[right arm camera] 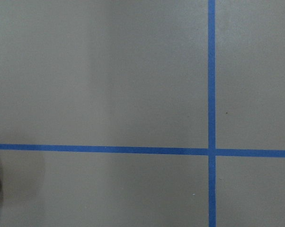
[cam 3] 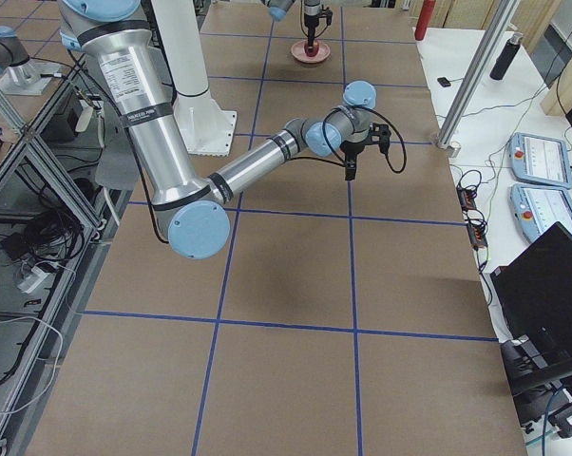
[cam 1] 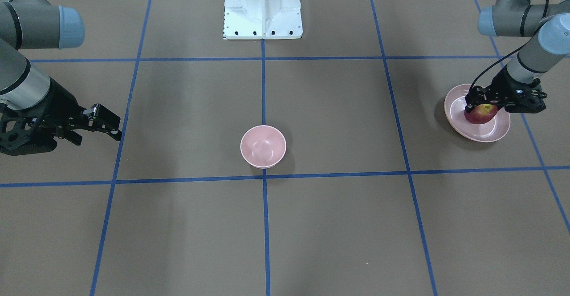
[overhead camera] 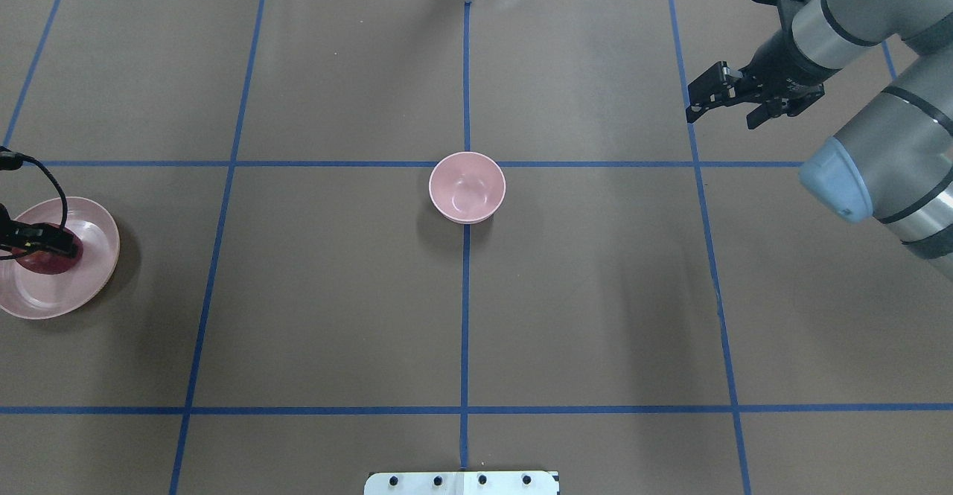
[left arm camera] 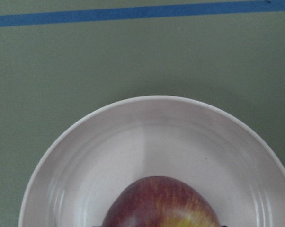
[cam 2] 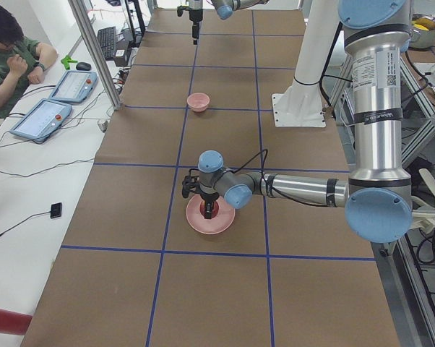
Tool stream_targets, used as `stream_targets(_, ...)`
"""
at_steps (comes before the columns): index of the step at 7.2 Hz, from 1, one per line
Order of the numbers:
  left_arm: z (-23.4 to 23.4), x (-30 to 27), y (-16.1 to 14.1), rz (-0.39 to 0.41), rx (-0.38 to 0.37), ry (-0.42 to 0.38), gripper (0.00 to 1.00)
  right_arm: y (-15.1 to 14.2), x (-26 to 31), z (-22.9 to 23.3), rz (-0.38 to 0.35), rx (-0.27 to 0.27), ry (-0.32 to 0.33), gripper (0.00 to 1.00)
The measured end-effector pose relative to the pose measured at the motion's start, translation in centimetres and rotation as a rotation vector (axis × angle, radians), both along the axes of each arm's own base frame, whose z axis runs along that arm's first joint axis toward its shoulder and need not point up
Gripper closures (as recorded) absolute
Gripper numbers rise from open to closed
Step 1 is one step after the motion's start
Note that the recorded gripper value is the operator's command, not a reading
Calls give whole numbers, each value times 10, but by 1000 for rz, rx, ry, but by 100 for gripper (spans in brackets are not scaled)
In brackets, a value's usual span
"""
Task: Move apple from plate to bowl
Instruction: 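Lower the left gripper onto the apple on the pink plate and grasp it, then lift the apple with the left gripper and carry it over the pink bowl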
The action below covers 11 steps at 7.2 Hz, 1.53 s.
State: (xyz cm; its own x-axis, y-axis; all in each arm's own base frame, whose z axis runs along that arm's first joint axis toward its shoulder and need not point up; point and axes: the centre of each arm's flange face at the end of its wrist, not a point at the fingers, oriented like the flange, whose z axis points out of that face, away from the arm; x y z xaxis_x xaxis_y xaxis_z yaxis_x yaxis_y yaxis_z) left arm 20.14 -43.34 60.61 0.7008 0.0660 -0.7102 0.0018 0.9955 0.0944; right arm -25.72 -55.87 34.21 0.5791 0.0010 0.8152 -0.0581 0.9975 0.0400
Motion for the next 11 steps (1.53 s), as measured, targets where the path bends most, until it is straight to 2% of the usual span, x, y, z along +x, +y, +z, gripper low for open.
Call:
stream_targets(2,-45,-3,2,2,10,24,100,-1,3,-1,-1,-3,-7,0)
stream_targets(4,-129,3,-8,-23,-10,37,100,-4,10,-1,9,-4,-9,0)
stream_targets(6,-225,27,-40,-110,-69,78,100,-8,26,9,18,5,2,0)
stream_targets(8,-343,88,-66,-207,-173,151,100,-11,52,38,-6,42,39,0)
stream_targets(11,-466,227,-85,-299,-290,162,100,-7,83,77,-36,70,80,0)
